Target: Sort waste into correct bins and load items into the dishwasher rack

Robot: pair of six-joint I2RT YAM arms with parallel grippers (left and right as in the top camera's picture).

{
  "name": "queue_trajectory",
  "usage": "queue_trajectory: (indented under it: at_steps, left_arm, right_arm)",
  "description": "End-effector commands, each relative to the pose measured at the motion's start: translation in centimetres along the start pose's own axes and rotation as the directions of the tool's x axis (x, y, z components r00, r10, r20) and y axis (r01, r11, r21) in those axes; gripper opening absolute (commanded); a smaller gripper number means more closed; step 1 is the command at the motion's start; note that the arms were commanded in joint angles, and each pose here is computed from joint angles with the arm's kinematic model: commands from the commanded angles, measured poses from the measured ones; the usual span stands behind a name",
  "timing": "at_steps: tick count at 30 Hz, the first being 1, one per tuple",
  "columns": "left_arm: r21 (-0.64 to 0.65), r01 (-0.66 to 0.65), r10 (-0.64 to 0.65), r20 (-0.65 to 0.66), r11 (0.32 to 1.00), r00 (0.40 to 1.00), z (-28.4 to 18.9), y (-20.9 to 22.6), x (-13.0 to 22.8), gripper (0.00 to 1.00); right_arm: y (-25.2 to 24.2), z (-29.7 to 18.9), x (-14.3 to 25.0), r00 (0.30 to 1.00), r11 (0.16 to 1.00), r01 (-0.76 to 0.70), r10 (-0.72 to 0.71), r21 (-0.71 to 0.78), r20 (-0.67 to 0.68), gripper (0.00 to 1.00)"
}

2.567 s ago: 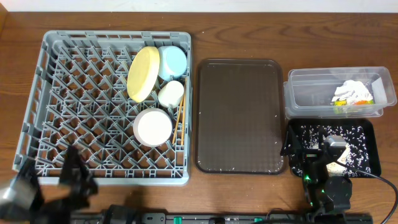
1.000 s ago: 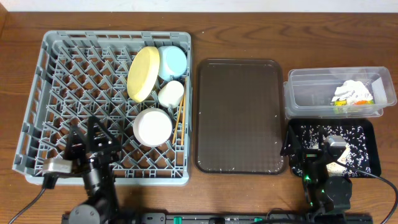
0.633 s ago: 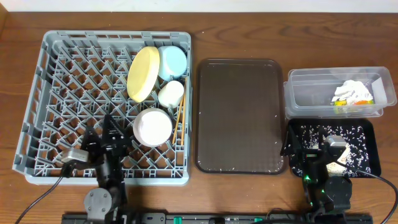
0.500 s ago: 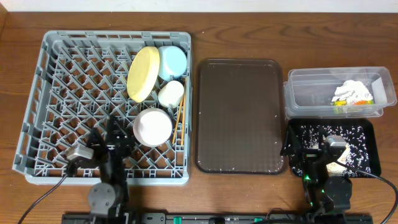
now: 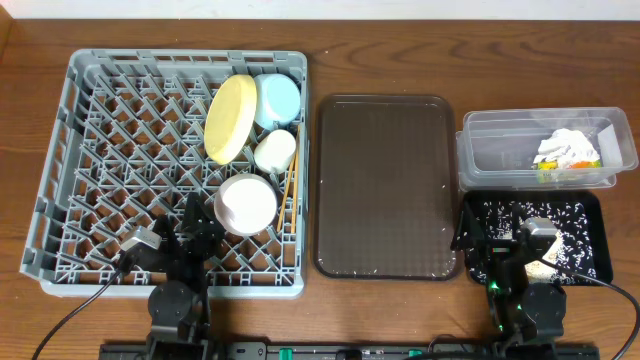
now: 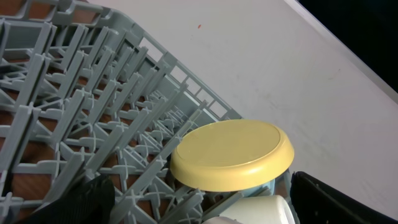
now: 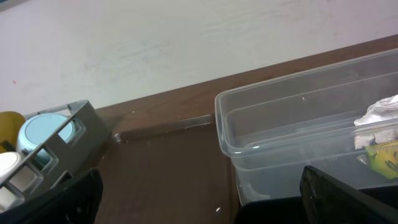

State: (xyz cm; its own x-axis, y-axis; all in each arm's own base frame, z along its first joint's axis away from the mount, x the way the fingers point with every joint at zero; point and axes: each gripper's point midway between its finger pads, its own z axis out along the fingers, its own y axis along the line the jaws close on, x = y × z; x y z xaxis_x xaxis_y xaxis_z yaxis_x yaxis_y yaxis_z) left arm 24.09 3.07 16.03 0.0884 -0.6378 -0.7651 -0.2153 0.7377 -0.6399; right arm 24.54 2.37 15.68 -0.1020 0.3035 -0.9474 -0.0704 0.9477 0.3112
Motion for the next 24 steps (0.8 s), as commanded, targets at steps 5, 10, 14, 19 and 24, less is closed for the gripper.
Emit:
queue_trajectory:
  at_steps: [5, 10, 14, 19, 24]
  left_arm:
    - [-0.018, -0.176, 0.175, -0.050, 0.984, 0.983, 0.1, 1.0, 1.4, 0.91]
    - [0.200, -0.449, 0.467, -0.055, 0.871, 0.882, -0.3, -2.3, 2.7, 0.91]
    - [0.315, -0.556, 0.556, 0.101, 0.769, 0.825, -0.9, -5.8, 1.2, 0.91]
    - [0.378, -0.625, 0.606, 0.185, 0.683, 0.774, -1.6, -7.7, 0.9, 0.91]
    - [0.382, -0.627, 0.651, 0.082, 0.679, 0.755, -1.3, -6.0, 3.1, 0.91]
  right_arm:
    - [0.2, 0.0, 0.1, 1.000, 1.000, 0.019, -0.019, -0.007, -0.001, 0.99]
    - [0.2, 0.0, 0.1, 1.000, 1.000, 0.019, -0.019, -0.007, -0.001, 0.99]
    - [0.2, 0.0, 0.1, 1.000, 1.000, 0.019, -0.019, -0.007, -0.001, 0.99]
    - [0.2, 0.0, 0.1, 1.000, 1.000, 0.019, -0.019, -0.007, -0.001, 0.99]
    - [0.2, 0.0, 0.1, 1.000, 1.000, 0.019, -0.019, -0.008, -0.001, 0.99]
